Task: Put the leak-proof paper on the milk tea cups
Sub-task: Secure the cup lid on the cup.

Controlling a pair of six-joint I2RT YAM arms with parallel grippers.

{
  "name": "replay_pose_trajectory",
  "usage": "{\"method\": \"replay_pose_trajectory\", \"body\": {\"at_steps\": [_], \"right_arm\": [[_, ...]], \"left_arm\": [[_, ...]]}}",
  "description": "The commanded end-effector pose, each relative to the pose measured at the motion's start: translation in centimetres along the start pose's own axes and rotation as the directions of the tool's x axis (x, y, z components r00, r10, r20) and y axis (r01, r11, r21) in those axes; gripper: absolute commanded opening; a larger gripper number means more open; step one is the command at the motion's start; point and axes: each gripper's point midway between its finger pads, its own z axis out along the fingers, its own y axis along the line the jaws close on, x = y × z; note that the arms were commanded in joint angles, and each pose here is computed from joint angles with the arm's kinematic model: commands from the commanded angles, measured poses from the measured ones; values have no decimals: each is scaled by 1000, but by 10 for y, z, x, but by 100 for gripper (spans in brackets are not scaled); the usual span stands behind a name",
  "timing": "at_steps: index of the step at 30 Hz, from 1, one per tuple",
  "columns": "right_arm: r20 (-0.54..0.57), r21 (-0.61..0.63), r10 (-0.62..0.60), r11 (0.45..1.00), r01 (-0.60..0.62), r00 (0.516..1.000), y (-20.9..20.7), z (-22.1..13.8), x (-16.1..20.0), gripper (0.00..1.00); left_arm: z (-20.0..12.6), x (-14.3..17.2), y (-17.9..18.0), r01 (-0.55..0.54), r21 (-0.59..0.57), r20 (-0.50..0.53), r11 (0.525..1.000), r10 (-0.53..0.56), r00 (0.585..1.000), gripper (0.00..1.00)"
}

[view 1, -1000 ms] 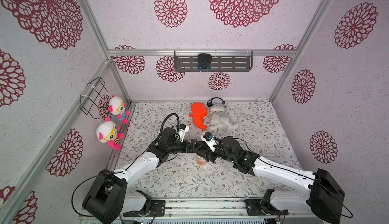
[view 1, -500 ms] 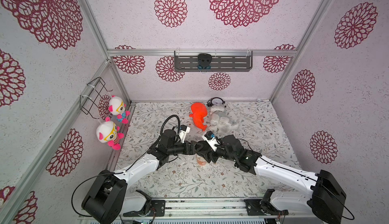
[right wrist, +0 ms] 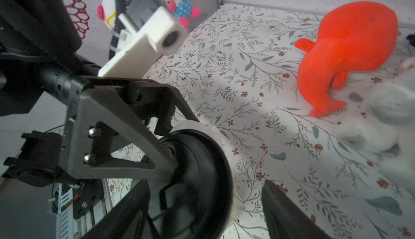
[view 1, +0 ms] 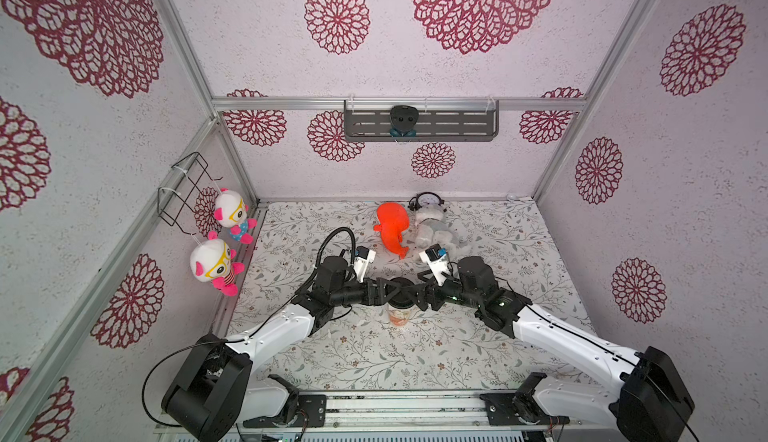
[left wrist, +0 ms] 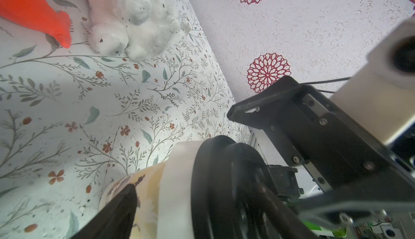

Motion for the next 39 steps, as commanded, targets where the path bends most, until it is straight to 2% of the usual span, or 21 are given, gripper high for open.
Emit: {"method": "replay_pose_trajectory", "body": {"at_steps": [1, 8, 18, 32, 39], "right_arm": [[80, -75, 111, 992, -105, 991, 12, -12, -19, 76], [149, -76, 215, 976, -206, 965, -2, -27, -10, 68], [170, -204, 352, 926, -316, 920, 3, -27, 2, 61], [69, -91, 407, 912, -400, 911, -17, -12, 33, 57], [-16, 71, 525, 850, -523, 851, -38, -7, 67, 50]], "left_arm": [[-3, 85, 69, 114, -256, -217, 960, -173, 961, 81], [-2, 87, 71, 120, -259, -216, 958, -179, 960, 81], [0, 86, 72, 125, -257, -212, 958, -182, 960, 80], [1, 84, 68, 127, -240, -215, 962, -180, 960, 80], [2, 84, 68, 127, -233, -215, 964, -179, 960, 80]]}}
